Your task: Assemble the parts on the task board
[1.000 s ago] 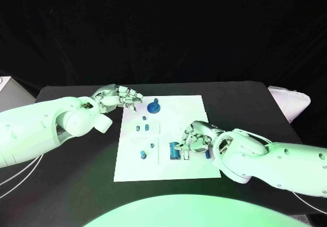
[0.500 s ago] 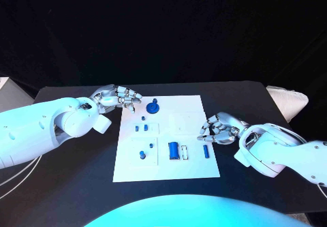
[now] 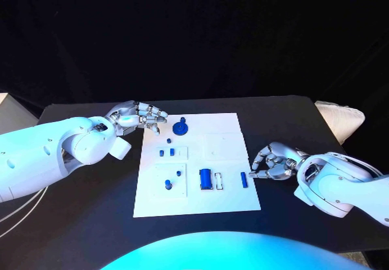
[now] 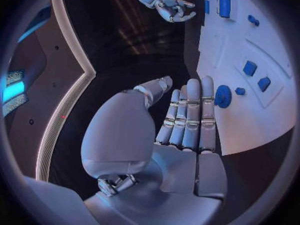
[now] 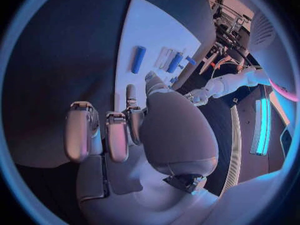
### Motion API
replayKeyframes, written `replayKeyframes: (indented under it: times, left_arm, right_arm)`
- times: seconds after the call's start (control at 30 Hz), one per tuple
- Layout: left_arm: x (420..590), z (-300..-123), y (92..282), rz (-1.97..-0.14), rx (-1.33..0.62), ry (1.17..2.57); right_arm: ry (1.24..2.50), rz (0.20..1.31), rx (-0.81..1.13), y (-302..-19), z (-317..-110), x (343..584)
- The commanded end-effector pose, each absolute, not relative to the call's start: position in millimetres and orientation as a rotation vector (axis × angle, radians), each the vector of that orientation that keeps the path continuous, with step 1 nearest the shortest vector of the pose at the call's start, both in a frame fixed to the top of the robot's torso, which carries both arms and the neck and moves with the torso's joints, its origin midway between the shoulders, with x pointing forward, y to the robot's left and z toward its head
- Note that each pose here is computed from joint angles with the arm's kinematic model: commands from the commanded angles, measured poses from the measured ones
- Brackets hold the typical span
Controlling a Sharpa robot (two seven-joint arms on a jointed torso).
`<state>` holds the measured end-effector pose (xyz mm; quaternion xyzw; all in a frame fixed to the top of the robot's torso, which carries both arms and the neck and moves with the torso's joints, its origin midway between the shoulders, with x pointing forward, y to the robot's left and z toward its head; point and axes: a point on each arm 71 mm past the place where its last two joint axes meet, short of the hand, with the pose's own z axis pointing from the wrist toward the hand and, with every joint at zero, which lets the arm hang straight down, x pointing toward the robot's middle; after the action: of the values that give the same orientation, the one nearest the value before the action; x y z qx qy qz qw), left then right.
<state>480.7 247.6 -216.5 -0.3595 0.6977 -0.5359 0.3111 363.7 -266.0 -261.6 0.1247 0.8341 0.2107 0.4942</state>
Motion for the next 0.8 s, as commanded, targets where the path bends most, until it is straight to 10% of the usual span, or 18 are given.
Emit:
replayKeyframes:
  times: [0.03,0.8]
  left_arm:
    - [480.1,-214.6,245.2,-1.439,-0.935,1.833]
    - [479.8,-214.8,245.7,-1.440,-0.935,1.838]
  right_arm:
    - [2.069,0.400,0.232,-267,-270,359]
    - [2.078,0.400,0.232,-243,-287,355]
